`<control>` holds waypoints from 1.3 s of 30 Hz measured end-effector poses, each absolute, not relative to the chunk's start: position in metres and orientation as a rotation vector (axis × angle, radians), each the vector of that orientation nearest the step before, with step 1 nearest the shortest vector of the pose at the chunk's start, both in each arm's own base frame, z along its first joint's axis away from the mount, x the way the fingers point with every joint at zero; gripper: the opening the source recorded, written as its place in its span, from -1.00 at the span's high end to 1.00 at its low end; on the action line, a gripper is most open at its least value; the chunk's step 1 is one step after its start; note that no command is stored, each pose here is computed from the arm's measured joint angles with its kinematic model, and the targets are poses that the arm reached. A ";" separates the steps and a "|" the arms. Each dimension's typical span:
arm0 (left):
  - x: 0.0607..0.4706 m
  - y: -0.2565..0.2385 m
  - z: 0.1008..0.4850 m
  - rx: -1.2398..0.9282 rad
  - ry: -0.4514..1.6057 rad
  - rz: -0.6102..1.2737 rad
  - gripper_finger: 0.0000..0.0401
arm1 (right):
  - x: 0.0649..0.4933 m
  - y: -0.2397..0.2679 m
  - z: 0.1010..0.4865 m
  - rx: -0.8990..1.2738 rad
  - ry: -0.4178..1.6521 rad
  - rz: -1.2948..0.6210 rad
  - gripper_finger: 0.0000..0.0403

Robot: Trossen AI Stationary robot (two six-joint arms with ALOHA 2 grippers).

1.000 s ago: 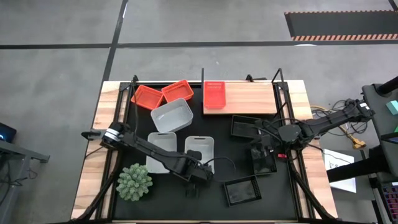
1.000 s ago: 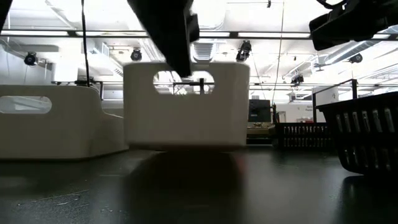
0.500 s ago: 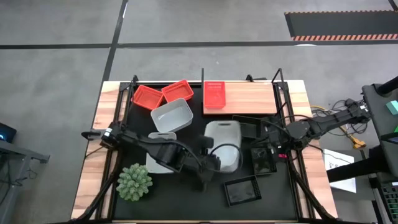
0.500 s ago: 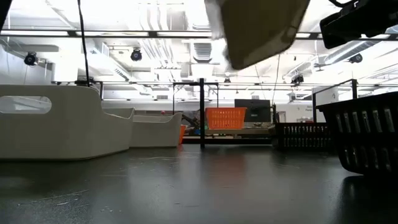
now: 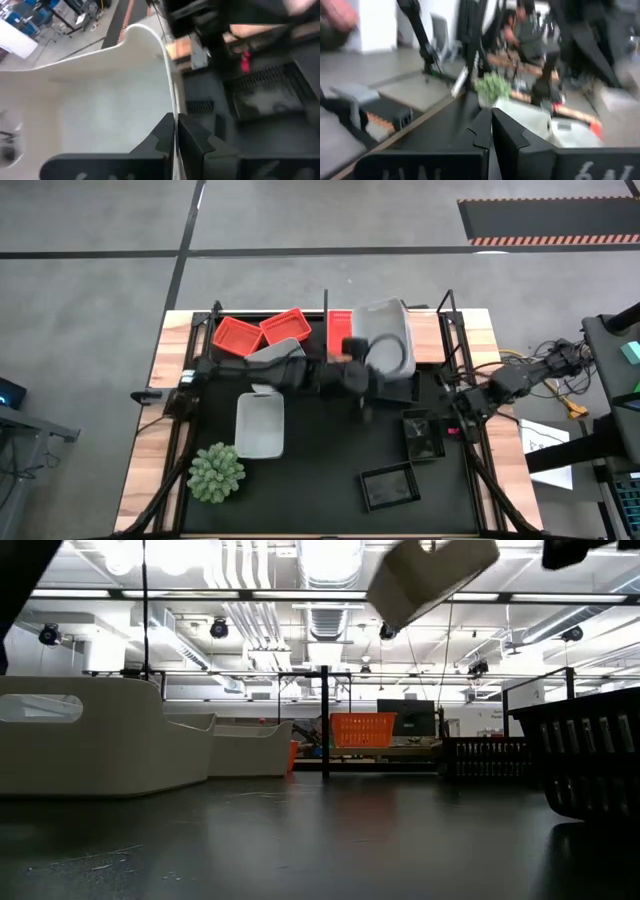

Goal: Stack baskets on shelf by color
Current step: Put the bottom right white bin on the shelf

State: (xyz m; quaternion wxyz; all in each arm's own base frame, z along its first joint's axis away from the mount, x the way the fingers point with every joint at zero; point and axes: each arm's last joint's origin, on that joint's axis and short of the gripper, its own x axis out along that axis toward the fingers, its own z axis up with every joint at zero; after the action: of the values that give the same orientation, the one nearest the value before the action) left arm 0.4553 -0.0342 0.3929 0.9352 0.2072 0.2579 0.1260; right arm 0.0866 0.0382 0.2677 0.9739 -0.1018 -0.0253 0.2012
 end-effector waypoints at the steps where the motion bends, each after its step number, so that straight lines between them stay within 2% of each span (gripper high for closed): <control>1: 0.458 -0.024 0.390 0.409 0.519 0.257 1.00 | 0.086 0.039 0.268 -0.204 -0.062 0.418 0.96; 4: 0.472 0.003 0.379 0.371 0.462 0.288 1.00 | 0.084 0.040 0.269 -0.203 -0.076 0.447 0.96; 14: 0.495 0.069 0.328 0.299 0.526 0.340 1.00 | 0.080 0.040 0.268 -0.209 -0.079 0.458 0.96; 22: 0.521 0.076 0.297 0.287 0.441 0.322 1.00 | 0.079 0.039 0.267 -0.196 -0.061 0.457 0.96; 28: 0.530 0.082 0.272 0.289 0.473 0.331 1.00 | 0.078 0.039 0.266 -0.202 -0.061 0.457 0.96; 39: 0.528 0.100 0.261 0.280 0.504 0.365 1.00 | 0.076 0.038 0.269 -0.222 -0.059 0.457 0.96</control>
State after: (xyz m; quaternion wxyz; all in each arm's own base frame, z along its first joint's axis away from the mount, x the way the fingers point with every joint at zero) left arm 0.5283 0.1001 0.2612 0.9424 0.1371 0.2469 0.1791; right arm 0.0757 0.0375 0.2687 0.9674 -0.1099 -0.0294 0.2261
